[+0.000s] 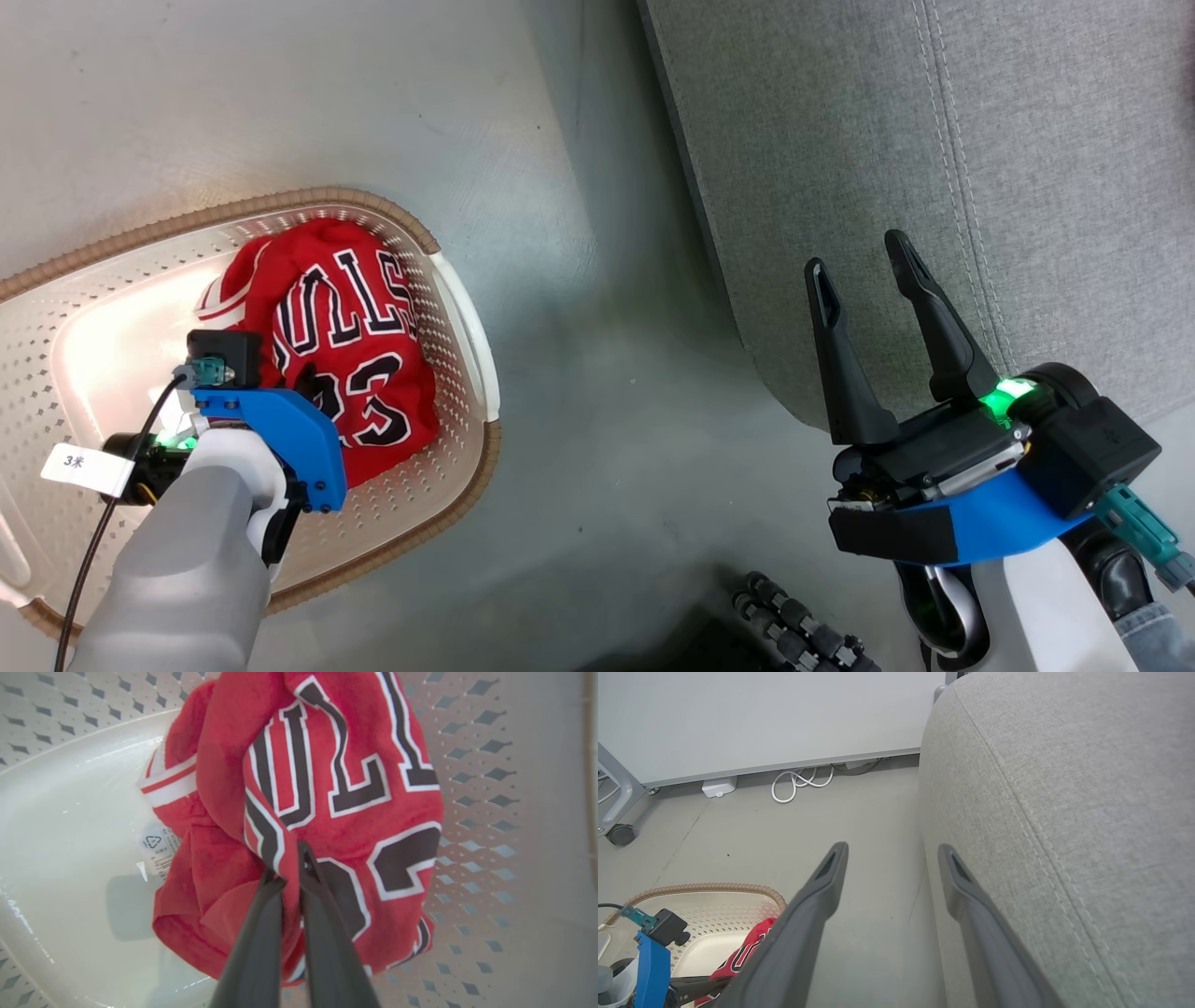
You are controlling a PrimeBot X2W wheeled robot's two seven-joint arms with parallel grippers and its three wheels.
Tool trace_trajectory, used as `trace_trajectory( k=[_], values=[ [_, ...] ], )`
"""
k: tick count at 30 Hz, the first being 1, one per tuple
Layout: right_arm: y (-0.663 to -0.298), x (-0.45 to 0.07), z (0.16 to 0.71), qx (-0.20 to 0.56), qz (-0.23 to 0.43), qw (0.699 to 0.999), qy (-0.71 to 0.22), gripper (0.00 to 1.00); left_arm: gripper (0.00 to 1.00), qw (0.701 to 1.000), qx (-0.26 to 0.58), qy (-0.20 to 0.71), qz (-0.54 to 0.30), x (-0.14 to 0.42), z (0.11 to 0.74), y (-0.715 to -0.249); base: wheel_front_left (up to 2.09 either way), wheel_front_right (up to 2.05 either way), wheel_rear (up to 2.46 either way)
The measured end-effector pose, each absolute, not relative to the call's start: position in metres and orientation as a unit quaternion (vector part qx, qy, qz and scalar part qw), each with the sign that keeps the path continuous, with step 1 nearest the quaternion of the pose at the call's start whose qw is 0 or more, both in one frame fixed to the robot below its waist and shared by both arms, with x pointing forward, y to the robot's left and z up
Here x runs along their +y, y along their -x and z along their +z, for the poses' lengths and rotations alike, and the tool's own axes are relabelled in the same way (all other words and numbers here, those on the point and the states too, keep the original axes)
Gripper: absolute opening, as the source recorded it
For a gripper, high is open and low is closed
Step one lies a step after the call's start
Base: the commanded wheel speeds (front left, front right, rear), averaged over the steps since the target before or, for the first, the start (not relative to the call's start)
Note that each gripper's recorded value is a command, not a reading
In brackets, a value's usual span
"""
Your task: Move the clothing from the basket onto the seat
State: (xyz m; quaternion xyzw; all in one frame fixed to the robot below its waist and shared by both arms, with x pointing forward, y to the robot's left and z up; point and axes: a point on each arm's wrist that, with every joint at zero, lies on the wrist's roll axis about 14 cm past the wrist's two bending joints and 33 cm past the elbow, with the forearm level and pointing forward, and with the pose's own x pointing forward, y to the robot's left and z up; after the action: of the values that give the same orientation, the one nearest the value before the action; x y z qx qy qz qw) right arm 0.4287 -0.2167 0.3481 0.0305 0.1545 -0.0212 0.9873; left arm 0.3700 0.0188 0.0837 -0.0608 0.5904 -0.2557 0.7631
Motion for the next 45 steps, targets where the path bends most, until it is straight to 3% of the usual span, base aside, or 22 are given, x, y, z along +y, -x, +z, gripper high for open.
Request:
trace_trajectory(
  k=[13,24,45],
  values=[
    [-0.434,-0.214,0.368,0.126,-0.012,0.992,-0.023,1.0,0.0,0.786,0.555,0.074,-0.261,0.011,0.115,-0.383,0.0,0.0,0.0],
    [-0.439,-0.201,0.408,0.074,0.011,0.997,-0.01,1.0,0.0,0.836,0.466,0.097,-0.273,-0.001,0.185,-0.402,0.0,0.0,0.0],
    [-0.402,-0.155,0.488,0.006,0.071,0.997,-0.021,1.0,0.0,0.899,0.319,0.08,-0.288,0.011,0.322,-0.384,0.0,0.0,0.0]
  ],
)
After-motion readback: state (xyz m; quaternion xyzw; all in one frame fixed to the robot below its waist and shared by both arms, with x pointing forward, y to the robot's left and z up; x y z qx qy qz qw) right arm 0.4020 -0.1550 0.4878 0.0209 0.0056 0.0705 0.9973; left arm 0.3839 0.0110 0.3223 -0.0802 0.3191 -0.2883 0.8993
